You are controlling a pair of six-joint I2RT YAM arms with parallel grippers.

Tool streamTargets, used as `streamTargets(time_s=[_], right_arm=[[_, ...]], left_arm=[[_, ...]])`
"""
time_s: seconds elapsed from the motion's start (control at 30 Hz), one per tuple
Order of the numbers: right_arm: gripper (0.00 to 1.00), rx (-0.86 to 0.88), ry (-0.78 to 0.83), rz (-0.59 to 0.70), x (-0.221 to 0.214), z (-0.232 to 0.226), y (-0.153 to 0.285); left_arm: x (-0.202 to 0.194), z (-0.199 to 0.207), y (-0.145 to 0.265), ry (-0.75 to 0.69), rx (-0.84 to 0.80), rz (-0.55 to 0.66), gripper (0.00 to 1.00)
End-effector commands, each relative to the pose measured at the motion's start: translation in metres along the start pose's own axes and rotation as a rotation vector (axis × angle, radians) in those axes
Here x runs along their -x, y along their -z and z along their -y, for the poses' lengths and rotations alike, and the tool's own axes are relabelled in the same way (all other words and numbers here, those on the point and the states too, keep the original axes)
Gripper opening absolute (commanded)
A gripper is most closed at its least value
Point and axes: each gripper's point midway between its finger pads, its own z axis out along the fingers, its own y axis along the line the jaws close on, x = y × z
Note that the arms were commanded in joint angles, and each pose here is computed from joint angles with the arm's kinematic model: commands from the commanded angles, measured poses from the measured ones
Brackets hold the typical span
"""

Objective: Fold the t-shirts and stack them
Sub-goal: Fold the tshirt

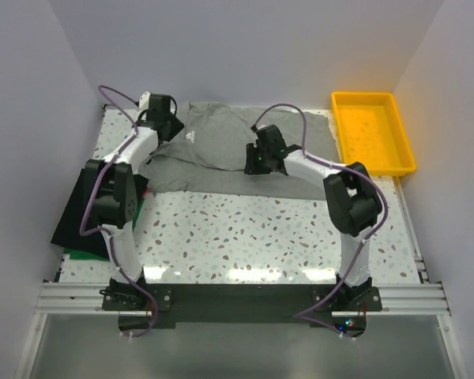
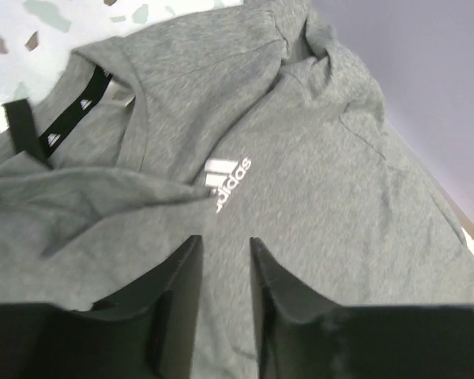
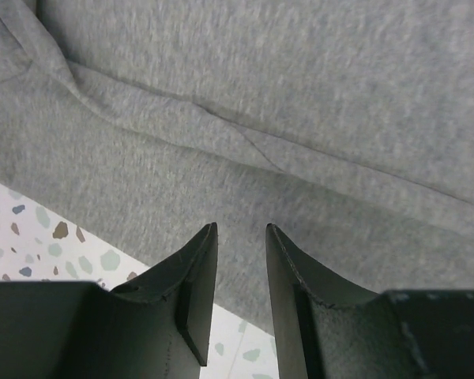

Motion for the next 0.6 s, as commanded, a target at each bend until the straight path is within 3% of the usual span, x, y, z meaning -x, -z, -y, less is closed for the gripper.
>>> streamTargets(time_s=[0.0,0.07,0.23,0.57], right_arm=[[0.34,-0.009,0.058,0.012,0.005,-0.016,-0.008],[0.34,-0.01,0.071,0.012,0.005,-0.022,-0.013],[0.34,-0.018,0.069,0.0,0.002,-0.025,-0.028],[0.34,-0.043,0.067,-0.011,0.006,-0.023,-0.044]], left_arm=[[0.001,0.002,0.05,0.068,-0.01,0.04,0.32],[-0.02,-0.005,0.056,0.079,-0.002,0.009,0.19],[-0.068,-0.03,0.06,0.04,0.032,-0.053,0.03],[-0.098,-0.077,0.046,0.003,0.172,-0.084,0.0]])
